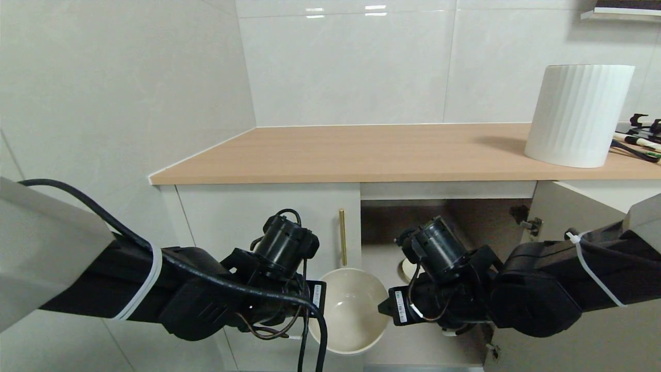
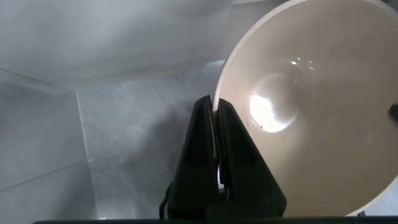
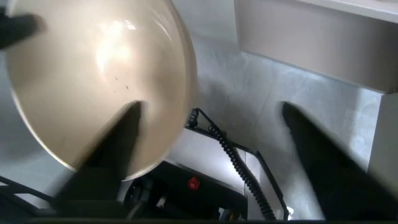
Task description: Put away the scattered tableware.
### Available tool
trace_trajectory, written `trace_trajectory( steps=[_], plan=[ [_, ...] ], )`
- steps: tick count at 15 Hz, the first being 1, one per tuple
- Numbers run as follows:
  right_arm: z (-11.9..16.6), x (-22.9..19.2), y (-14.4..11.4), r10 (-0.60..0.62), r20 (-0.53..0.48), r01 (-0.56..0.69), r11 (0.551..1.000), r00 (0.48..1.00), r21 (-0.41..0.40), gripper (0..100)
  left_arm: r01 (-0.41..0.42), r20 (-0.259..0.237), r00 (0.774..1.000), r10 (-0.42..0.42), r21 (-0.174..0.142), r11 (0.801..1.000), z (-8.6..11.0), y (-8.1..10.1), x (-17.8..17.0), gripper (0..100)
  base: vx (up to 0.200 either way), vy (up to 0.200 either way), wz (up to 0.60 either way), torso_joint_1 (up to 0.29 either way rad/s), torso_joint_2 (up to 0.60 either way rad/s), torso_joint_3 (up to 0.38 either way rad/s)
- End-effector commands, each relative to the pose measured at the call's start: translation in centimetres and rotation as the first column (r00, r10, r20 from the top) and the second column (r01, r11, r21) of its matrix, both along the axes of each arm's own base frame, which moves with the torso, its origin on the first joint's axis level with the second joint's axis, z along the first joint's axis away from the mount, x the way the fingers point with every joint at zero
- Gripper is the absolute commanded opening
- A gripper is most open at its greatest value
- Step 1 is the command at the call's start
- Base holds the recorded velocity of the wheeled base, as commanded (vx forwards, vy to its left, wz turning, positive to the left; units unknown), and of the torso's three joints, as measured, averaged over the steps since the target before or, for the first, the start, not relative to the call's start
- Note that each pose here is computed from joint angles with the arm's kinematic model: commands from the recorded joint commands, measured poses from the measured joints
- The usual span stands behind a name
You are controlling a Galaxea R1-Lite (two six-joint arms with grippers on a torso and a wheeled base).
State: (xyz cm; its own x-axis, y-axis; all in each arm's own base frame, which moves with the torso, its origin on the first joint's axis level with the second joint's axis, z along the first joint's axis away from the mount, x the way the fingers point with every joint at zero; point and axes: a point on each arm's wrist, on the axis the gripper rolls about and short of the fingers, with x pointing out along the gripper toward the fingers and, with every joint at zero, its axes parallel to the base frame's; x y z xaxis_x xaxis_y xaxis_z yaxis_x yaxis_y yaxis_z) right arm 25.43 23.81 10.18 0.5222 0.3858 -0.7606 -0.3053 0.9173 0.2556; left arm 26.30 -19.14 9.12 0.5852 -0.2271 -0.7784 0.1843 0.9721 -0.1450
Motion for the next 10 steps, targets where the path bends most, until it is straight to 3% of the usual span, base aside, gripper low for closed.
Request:
trace_trajectory(
  steps=[1,9,10],
  plan=[
    [-0.35,0.01,0.09,0.002,-0.008,-0.002,1.0,1.0,-0.007,0,-0.001,0.003,1.0,0.001,-0.003,1.0,0.09,-0.02,0.0,0,0.0,0.0,0.0,0.0,0.0,0.0],
    [-0.45,0.04,0.12,0.002,-0.009,-0.002,1.0,1.0,-0.009,0,-0.004,0.003,1.0,0.004,-0.005,1.0,0.14,0.02,0.02,0,0.0,0.0,0.0,0.0,0.0,0.0],
    [-0.52,0.08,0.16,0.002,-0.01,-0.002,1.0,1.0,-0.01,0,-0.004,0.003,1.0,0.004,-0.005,1.0,0.14,0.02,0.02,100,0.0,0.0,0.0,0.0,0.0,0.0]
  ],
)
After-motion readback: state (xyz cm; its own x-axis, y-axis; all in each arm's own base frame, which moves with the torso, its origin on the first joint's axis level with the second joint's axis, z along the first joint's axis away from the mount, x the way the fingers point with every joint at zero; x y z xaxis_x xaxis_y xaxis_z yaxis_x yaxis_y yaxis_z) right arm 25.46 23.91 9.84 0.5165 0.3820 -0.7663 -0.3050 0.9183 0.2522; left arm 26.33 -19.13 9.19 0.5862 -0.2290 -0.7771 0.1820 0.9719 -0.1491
